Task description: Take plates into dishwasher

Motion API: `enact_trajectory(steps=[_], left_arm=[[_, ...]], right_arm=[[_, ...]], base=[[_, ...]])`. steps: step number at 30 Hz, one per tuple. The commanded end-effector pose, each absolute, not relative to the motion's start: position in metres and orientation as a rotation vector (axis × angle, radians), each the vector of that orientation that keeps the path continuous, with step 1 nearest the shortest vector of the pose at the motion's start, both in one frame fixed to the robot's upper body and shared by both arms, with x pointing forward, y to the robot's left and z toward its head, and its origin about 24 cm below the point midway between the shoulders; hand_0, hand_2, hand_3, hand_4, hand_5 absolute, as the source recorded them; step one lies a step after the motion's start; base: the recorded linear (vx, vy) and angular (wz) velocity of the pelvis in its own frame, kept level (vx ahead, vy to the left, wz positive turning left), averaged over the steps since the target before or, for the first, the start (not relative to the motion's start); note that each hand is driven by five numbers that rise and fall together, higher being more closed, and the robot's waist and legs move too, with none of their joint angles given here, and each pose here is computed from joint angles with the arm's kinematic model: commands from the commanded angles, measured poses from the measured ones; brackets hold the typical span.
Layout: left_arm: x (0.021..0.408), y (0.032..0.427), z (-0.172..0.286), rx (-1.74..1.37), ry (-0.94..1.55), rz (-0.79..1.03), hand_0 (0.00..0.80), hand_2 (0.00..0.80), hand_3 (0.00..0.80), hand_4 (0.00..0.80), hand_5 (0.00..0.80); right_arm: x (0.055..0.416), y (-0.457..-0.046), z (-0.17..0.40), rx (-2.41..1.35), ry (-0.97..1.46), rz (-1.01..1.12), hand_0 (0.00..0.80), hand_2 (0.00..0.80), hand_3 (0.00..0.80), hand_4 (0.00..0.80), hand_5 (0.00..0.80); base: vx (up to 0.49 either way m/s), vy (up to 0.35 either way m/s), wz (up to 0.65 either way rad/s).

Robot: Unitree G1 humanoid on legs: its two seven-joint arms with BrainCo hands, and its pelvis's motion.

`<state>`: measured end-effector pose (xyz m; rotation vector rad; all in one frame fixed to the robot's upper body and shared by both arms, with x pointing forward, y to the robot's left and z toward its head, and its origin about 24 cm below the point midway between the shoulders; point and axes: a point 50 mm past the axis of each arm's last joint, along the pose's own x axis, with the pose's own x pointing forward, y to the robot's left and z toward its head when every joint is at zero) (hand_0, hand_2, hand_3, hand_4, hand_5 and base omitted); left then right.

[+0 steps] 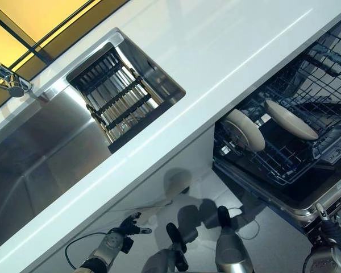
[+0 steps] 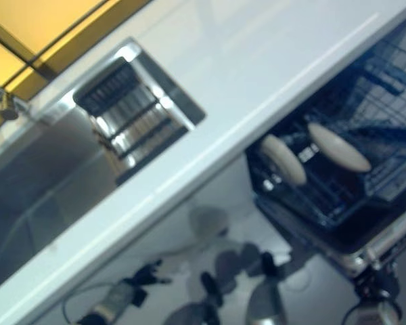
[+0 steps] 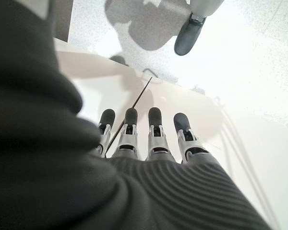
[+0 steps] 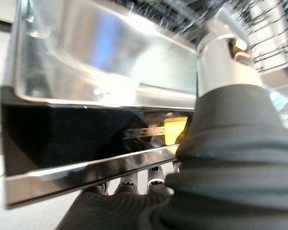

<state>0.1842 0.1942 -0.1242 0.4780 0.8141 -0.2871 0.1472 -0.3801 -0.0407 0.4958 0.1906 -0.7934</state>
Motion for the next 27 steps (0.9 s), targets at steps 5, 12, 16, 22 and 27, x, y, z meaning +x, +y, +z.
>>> enact_trajectory(steps=[5, 12, 16, 22, 27], left_arm=[[0.195, 0.225, -0.116, 0.534, 0.812, -0.21, 0.0, 0.0, 0.0, 0.0, 0.0], [0.192, 0.227, -0.117, 0.532, 0.823, -0.198, 0.0, 0.0, 0.0, 0.0, 0.0], [0.19, 0.227, -0.118, 0.531, 0.828, -0.197, 0.0, 0.0, 0.0, 0.0, 0.0], [0.187, 0.226, -0.12, 0.526, 0.838, -0.195, 0.0, 0.0, 0.0, 0.0, 0.0], [0.185, 0.226, -0.12, 0.529, 0.84, -0.195, 0.0, 0.0, 0.0, 0.0, 0.0]], right_arm=[[0.266, -0.298, 0.052, 0.515, -0.256, -0.135, 0.0, 0.0, 0.0, 0.0, 0.0], [0.269, -0.276, 0.069, 0.486, -0.303, 0.027, 0.0, 0.0, 0.0, 0.0, 0.0], [0.271, -0.264, 0.076, 0.468, -0.312, 0.085, 0.0, 0.0, 0.0, 0.0, 0.0], [0.273, -0.256, 0.079, 0.46, -0.31, 0.115, 0.0, 0.0, 0.0, 0.0, 0.0], [0.272, -0.256, 0.078, 0.466, -0.301, 0.117, 0.0, 0.0, 0.0, 0.0, 0.0]], base=[[0.03, -0.006, -0.1], [0.015, -0.003, -0.02], [0.018, -0.002, 0.0], [0.03, -0.004, 0.0], [0.0, 0.0, 0.0]])
